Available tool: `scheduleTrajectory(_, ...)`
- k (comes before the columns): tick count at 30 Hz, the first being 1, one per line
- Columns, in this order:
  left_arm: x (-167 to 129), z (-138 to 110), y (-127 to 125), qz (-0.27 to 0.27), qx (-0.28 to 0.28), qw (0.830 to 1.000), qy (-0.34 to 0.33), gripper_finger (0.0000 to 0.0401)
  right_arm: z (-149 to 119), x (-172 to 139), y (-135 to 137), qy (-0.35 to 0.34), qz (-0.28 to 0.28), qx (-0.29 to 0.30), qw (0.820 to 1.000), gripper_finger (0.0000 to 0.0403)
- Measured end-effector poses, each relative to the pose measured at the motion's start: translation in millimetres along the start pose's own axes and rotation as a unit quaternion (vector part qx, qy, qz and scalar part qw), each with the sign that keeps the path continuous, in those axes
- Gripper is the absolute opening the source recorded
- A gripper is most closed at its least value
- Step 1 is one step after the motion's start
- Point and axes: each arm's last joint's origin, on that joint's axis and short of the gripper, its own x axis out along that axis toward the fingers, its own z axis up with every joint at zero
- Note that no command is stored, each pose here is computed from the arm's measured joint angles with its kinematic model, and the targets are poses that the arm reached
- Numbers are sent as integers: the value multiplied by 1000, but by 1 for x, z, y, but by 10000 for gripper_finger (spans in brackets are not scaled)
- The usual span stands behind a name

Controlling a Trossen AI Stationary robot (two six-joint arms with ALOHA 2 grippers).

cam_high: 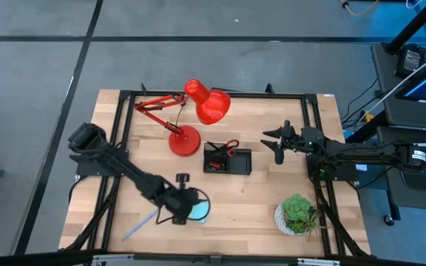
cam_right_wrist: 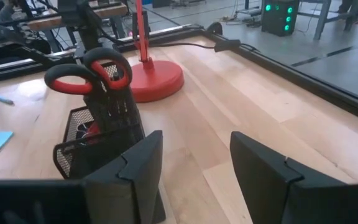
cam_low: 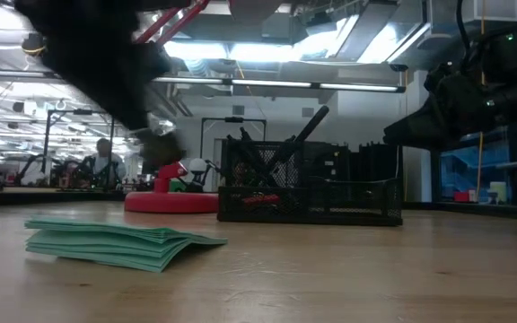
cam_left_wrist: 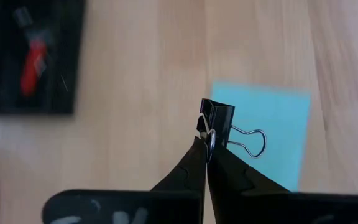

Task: Pick and place office supplies into organizer
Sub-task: Put the black binder clip into the black desk organizer

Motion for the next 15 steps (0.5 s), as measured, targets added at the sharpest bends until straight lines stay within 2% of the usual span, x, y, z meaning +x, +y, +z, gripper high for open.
scheduleTrajectory(6,10,33,29,3,28,995,-94,3,0,0,0,0,0,0,1000,191)
scheduleTrajectory(11,16,55,57,31,49,986,-156,2,0,0,0,0,0,-15,1000,191)
scheduleTrajectory(15,20,62,78,50,45,984,-163,2,-1,0,0,3,0,-17,1000,191)
